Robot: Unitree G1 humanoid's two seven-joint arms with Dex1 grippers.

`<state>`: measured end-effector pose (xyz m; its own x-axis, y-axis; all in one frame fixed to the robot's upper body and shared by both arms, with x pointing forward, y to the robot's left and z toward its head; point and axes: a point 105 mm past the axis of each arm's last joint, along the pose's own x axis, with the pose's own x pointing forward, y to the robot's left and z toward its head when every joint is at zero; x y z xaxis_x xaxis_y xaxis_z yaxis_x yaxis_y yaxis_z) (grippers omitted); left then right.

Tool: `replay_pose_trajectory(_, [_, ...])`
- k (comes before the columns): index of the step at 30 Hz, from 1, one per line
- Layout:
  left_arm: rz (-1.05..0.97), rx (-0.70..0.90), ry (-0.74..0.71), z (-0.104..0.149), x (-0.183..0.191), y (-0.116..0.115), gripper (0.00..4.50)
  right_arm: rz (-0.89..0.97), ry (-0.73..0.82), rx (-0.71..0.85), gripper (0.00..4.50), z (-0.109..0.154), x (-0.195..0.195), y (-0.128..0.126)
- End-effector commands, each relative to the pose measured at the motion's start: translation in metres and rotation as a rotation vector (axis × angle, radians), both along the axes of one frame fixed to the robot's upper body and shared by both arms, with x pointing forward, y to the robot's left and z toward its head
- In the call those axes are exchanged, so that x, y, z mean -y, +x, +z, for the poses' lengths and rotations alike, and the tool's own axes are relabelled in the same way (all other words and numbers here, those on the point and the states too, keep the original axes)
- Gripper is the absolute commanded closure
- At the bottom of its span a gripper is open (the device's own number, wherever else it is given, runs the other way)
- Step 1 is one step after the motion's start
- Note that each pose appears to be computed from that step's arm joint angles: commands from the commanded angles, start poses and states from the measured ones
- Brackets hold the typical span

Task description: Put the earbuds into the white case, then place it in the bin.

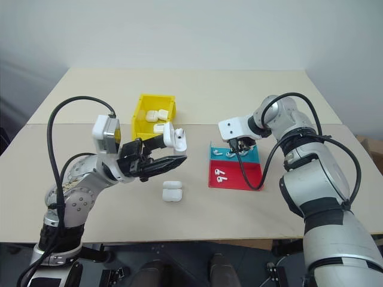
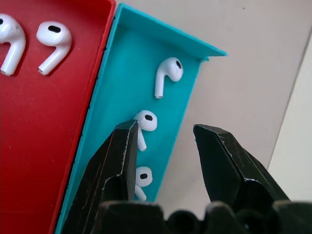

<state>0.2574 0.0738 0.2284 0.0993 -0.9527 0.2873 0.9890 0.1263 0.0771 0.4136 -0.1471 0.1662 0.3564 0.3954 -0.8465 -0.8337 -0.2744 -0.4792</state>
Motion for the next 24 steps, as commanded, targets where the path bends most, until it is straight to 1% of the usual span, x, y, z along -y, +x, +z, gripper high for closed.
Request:
replay_pose_trajectory(1, [-0.028,0.061,-0.018,0.008,-0.006,-0.011,1.72,0.017,-0.041,0.033,2.27,0.006,0.004,0.002])
replay_pose_trajectory(3, [-0.017,0.064,-0.012,0.006,-0.01,-0.01,1.72,0.016,-0.057,0.032,2.27,0.003,0.006,0.002])
replay_pose_trajectory(13, [-0.006,0.072,-0.001,0.0,-0.019,-0.011,1.72,-0.022,-0.006,0.072,2.27,-0.005,-0.002,0.009])
replay_pose_trajectory(24, [-0.008,0.081,0.011,0.003,-0.02,-0.013,1.72,-0.043,0.04,0.078,2.27,-0.013,-0.013,0.012])
